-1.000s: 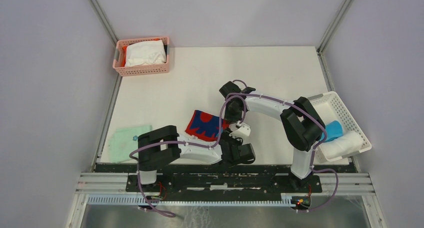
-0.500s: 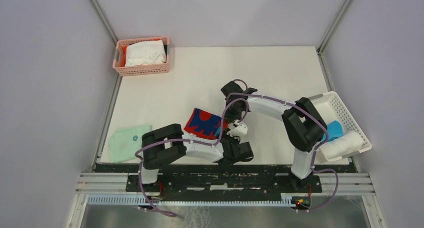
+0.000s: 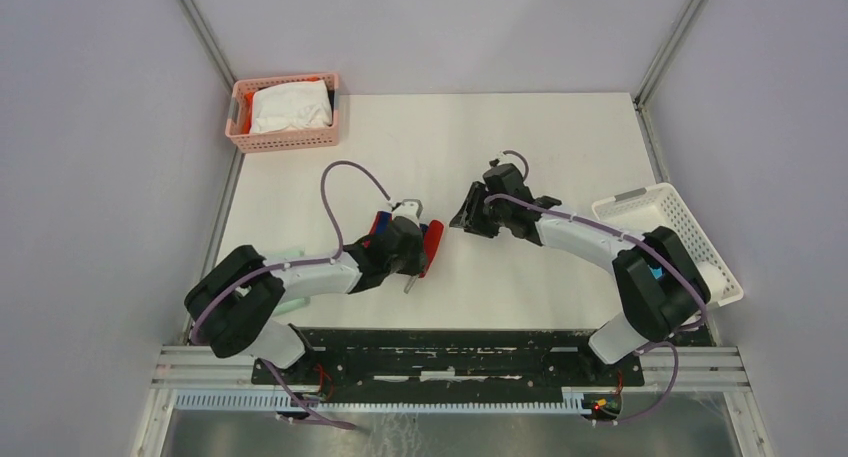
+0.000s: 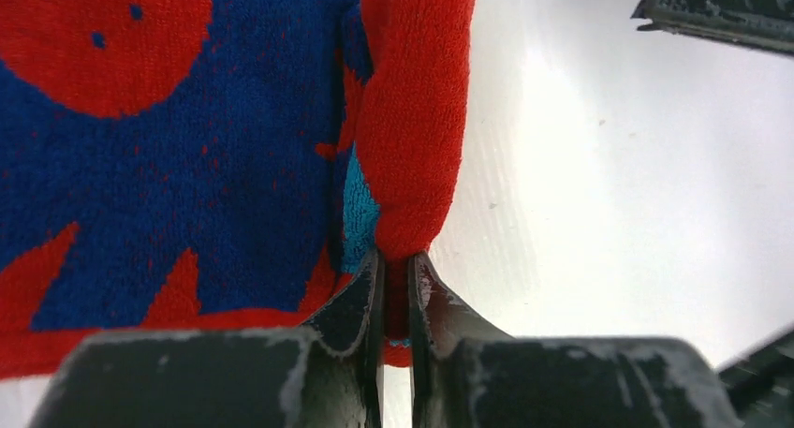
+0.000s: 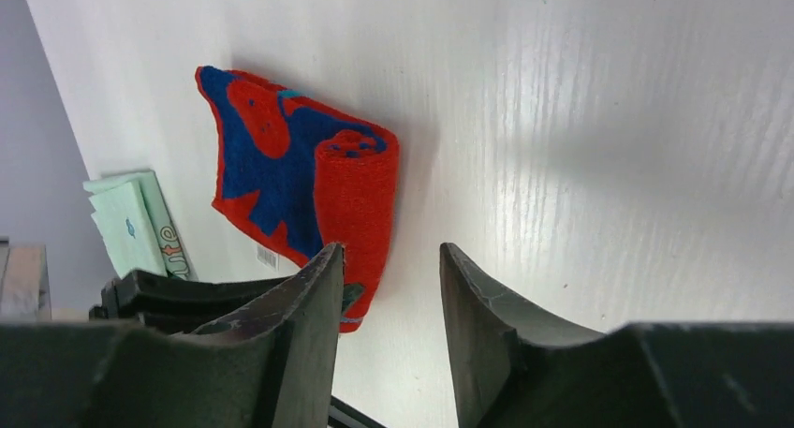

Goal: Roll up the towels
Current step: Roll the towel at the center of the board.

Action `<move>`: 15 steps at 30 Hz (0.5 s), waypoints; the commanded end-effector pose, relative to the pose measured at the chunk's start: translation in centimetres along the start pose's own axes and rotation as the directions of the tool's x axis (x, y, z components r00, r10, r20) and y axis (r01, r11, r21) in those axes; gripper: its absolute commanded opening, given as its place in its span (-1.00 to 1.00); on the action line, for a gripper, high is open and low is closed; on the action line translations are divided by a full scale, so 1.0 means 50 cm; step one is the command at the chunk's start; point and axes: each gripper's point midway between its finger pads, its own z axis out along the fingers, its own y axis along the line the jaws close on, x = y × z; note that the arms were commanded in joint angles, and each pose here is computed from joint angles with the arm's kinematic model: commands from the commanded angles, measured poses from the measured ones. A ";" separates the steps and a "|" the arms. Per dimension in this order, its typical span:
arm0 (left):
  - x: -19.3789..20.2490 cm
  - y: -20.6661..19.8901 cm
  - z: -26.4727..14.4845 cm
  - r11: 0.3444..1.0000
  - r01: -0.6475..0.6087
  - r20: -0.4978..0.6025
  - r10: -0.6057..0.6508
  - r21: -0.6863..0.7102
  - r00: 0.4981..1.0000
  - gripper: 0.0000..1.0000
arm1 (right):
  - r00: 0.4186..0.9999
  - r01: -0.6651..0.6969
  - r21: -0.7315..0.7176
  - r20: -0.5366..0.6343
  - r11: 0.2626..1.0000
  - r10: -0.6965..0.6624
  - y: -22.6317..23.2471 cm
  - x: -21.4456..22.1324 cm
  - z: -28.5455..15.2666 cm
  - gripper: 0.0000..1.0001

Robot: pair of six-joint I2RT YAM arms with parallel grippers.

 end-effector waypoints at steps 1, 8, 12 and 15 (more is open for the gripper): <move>0.002 -0.069 -0.025 0.918 0.221 -0.138 -0.185 0.328 0.973 -0.87 | 0.997 -0.019 -0.181 0.072 0.983 0.032 0.055 -0.032 -0.004 0.04; 0.004 -0.026 -0.024 0.765 0.515 -0.264 -0.443 0.386 0.857 -0.87 | 0.997 -0.068 -0.308 0.002 0.949 0.071 0.069 0.007 0.047 0.23; 0.017 -0.001 -0.019 0.725 0.591 -0.298 -0.512 0.354 0.806 -0.87 | 0.995 -0.101 -0.334 -0.046 0.937 0.090 0.068 0.024 0.083 0.24; 0.025 0.013 -0.019 0.695 0.635 -0.310 -0.555 0.337 0.772 -0.87 | 0.992 -0.121 -0.363 -0.085 0.924 0.096 0.072 0.037 0.108 0.24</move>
